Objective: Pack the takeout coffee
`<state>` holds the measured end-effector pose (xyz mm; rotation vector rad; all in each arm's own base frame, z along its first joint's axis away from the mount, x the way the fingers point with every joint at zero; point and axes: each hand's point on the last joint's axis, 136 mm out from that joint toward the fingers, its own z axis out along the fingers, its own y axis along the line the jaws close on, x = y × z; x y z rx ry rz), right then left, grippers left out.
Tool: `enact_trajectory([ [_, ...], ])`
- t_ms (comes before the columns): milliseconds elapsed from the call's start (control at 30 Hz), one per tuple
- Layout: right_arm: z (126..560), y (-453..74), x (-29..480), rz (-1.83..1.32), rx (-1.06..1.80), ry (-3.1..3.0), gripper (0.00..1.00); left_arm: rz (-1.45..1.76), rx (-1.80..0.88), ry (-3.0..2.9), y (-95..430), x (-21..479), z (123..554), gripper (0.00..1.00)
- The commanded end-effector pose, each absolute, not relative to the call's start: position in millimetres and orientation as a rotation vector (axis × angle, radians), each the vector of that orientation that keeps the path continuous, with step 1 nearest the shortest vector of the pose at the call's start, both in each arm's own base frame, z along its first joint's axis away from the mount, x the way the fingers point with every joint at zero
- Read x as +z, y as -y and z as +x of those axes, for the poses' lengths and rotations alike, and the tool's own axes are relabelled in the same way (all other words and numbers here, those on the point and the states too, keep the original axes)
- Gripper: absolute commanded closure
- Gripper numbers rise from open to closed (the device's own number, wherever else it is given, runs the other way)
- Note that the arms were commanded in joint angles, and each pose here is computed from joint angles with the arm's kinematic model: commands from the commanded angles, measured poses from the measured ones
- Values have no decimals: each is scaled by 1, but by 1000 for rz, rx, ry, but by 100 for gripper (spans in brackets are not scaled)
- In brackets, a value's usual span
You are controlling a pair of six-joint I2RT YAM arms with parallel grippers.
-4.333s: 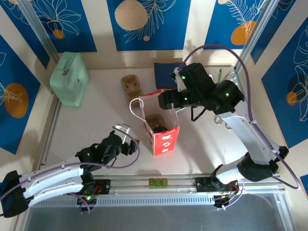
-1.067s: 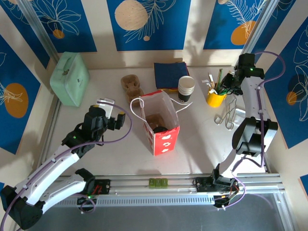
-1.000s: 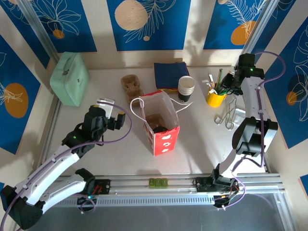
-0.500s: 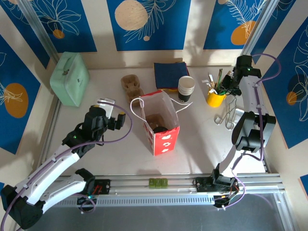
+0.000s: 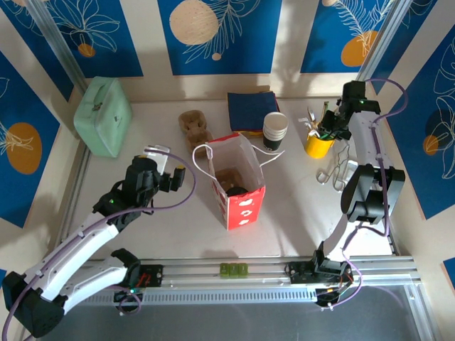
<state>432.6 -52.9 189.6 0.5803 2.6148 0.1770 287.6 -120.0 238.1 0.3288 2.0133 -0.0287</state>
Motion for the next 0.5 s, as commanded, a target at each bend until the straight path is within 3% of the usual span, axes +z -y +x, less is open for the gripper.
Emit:
enact_trajectory([
  [0, 432, 47, 183, 558, 179, -2633, 69, 313, -49, -1997, 120, 242, 291, 1],
  [467, 441, 54, 179, 559, 137, -2637, 73, 315, -55, -2004, 121, 241, 291, 1],
])
